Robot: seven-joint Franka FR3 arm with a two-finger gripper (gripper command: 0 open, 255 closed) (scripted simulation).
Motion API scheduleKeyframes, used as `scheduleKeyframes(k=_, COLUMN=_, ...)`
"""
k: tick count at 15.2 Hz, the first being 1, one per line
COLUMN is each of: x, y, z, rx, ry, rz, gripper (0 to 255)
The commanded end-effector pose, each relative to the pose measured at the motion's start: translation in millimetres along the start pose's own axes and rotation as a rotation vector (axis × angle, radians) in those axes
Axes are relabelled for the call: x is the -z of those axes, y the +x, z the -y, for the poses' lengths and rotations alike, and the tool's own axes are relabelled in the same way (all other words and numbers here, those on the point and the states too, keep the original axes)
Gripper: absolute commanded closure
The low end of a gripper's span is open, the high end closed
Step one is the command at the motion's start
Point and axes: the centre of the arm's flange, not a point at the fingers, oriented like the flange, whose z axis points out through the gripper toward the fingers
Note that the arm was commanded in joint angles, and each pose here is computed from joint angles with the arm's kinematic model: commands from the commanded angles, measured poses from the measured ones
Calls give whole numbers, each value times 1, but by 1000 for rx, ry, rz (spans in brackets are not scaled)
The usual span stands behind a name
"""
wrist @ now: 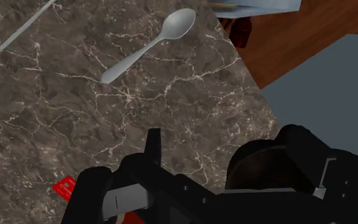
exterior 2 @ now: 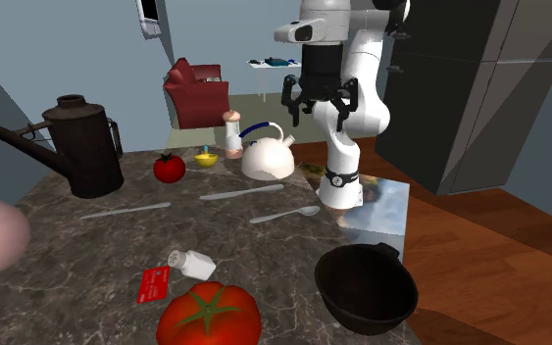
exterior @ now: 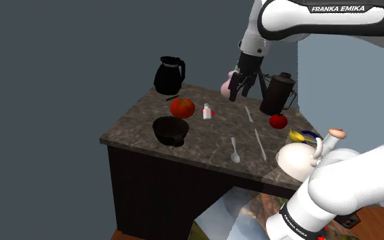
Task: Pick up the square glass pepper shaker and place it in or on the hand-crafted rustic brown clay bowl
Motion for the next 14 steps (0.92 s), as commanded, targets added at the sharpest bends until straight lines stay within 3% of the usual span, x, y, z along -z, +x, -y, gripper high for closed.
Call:
scheduleKeyframes(k=1, x=-11, y=24, z=-15, rx=-20, ry=7, rz=13, gripper=0)
scheduleKeyframes(k=14, x=-84, y=167, z=-107, rx=-151, ry=53, rz=97, gripper=0)
